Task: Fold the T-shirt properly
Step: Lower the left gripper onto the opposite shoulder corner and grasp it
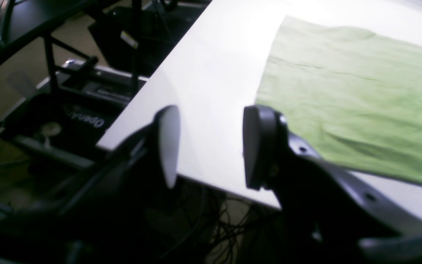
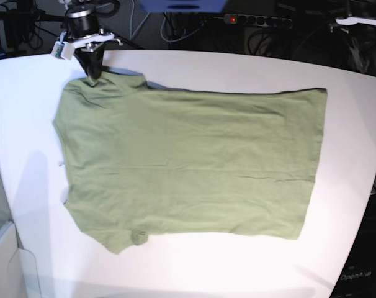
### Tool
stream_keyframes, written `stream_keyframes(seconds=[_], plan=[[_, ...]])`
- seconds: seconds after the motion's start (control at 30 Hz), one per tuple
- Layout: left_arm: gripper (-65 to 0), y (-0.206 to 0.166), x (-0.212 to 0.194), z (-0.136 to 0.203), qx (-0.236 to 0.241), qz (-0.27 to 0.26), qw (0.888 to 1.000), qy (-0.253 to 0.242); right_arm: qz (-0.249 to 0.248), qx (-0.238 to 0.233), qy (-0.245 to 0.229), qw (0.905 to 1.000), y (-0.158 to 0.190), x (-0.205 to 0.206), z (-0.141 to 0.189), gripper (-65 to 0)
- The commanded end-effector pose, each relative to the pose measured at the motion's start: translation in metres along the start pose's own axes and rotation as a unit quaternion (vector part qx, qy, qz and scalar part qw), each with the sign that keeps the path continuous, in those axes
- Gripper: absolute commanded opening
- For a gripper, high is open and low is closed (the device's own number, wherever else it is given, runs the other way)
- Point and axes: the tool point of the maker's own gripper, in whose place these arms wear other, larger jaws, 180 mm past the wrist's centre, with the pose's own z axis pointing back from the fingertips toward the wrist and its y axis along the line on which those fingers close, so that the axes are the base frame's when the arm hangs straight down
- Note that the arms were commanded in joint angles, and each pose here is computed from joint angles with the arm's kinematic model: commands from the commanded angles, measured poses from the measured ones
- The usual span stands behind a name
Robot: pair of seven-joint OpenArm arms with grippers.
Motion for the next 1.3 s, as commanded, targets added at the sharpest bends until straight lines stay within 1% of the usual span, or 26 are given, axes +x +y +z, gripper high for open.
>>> stream_keyframes(seconds=[0.0,0.07,0.1,0.2,0.27,0.3,0.4,0.47,0.5,0.7,0.77,0.87,0.97,1.13,1.27], plan=[[-38.1,0.001,0.005,0.001,-0.001,-0.004,1.000,-0.010,0.002,0.008,-0.016,0.9998,0.003,0.009,0.002,-63.7],[-38.1,0.004,0.001,-0.003,0.004,-0.002,1.000,-0.010,0.002,0.008,-0.016,0.9998,0.003,0.009,0.002,-63.7],[-37.9,0.006,-0.004,-0.004,0.007,-0.001,1.000,-0.003,0.002,0.009,-0.016,0.9998,0.004,0.009,0.001,-63.7],[-33.7,0.008,-0.016,-0.011,0.012,0.001,1.000,0.024,0.003,0.011,-0.018,0.9998,0.004,0.010,0.001,-63.5],[-31.0,0.009,-0.023,-0.014,0.014,0.003,0.999,0.040,0.017,0.017,-0.017,0.9996,0.005,0.012,0.001,-63.5],[-30.6,0.009,-0.026,-0.015,0.014,0.004,0.999,0.047,0.023,0.020,-0.017,0.9994,0.007,0.011,0.001,-63.5],[-30.5,-0.002,-0.026,-0.016,-0.015,0.017,0.999,0.049,0.038,0.026,-0.016,0.9988,0.010,0.011,0.001,-63.5],[-30.5,-0.012,-0.021,-0.024,-0.035,0.027,0.998,0.035,0.038,0.026,-0.015,0.9988,0.011,0.010,0.001,-63.5],[-30.5,-0.013,-0.024,-0.027,-0.037,0.030,0.998,0.037,0.036,0.026,-0.013,0.9989,0.012,0.009,0.001,-63.7],[-30.6,-0.011,-0.062,-0.058,-0.025,0.050,0.993,0.105,0.039,0.027,-0.013,0.9988,0.011,0.010,0.000,-63.7],[-30.6,-0.012,-0.066,-0.066,-0.028,0.056,0.992,0.108,0.039,0.027,-0.012,0.9988,0.011,0.009,0.001,-63.7],[-30.6,-0.020,-0.069,-0.076,-0.046,0.068,0.991,0.103,0.040,0.027,-0.011,0.9988,0.010,0.009,0.001,-63.7],[-30.5,-0.023,-0.074,-0.084,-0.049,0.076,0.990,0.105,0.040,0.027,-0.011,0.9988,0.010,0.009,0.001,-63.7],[-30.5,-0.023,-0.095,-0.102,-0.043,0.086,0.984,0.152,0.040,0.027,-0.011,0.9988,0.010,0.009,0.001,-63.7],[-30.5,-0.026,-0.099,-0.109,-0.044,0.092,0.983,0.156,0.045,0.029,-0.010,0.9985,0.008,0.010,0.001,-63.8]])
